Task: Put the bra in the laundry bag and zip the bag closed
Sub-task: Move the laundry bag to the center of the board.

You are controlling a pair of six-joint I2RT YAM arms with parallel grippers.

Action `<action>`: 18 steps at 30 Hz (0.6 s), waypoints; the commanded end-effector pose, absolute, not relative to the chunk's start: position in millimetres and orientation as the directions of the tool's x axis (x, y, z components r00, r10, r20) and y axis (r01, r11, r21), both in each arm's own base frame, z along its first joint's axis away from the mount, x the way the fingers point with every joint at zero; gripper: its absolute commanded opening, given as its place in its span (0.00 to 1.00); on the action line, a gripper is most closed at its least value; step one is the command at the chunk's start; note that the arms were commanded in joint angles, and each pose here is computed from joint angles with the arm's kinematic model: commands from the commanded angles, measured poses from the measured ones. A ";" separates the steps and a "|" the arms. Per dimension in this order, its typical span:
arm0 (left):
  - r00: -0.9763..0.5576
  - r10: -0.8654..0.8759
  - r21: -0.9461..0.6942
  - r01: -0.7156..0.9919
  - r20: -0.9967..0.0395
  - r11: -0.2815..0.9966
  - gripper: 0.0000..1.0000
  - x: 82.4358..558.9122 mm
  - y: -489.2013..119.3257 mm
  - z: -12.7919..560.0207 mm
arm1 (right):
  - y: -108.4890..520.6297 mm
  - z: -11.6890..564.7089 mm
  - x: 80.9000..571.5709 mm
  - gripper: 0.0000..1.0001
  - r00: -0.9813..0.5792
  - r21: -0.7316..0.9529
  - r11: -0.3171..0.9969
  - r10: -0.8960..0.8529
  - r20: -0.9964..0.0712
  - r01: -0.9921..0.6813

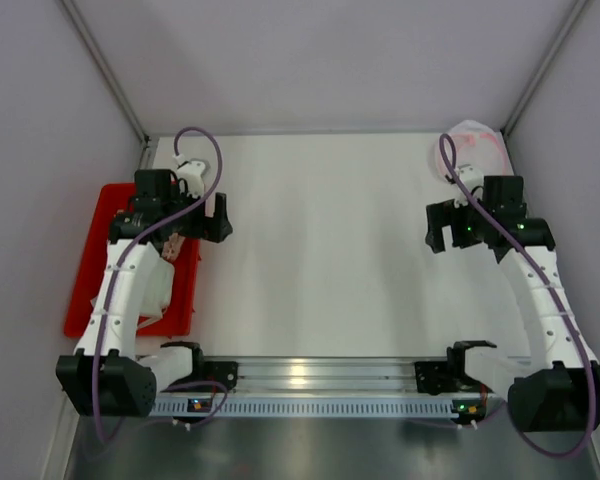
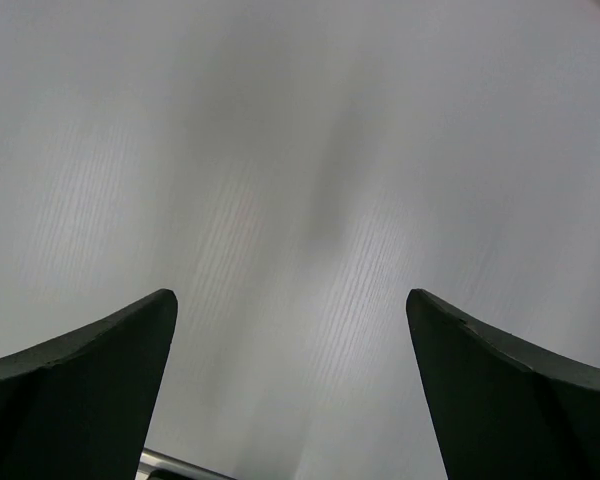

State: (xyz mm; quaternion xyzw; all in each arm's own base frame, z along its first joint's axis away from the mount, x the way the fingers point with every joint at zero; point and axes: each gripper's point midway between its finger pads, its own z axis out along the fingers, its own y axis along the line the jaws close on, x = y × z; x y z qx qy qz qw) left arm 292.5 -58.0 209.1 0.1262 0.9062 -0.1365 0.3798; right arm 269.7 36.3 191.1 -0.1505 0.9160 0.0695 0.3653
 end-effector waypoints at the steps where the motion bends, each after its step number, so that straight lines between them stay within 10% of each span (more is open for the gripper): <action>1: -0.637 0.122 -0.144 0.350 -0.761 0.926 0.99 302.0 -60.6 231.4 | 35.7 195.9 277.1 1.00 -0.675 -0.002 0.943 -0.239 -0.698 -0.331; 18: -0.659 0.034 -0.312 0.401 -0.751 0.861 0.99 302.3 -90.6 248.3 | -107.0 170.0 417.8 0.97 -0.750 -0.001 0.996 -0.067 -0.658 -0.089</action>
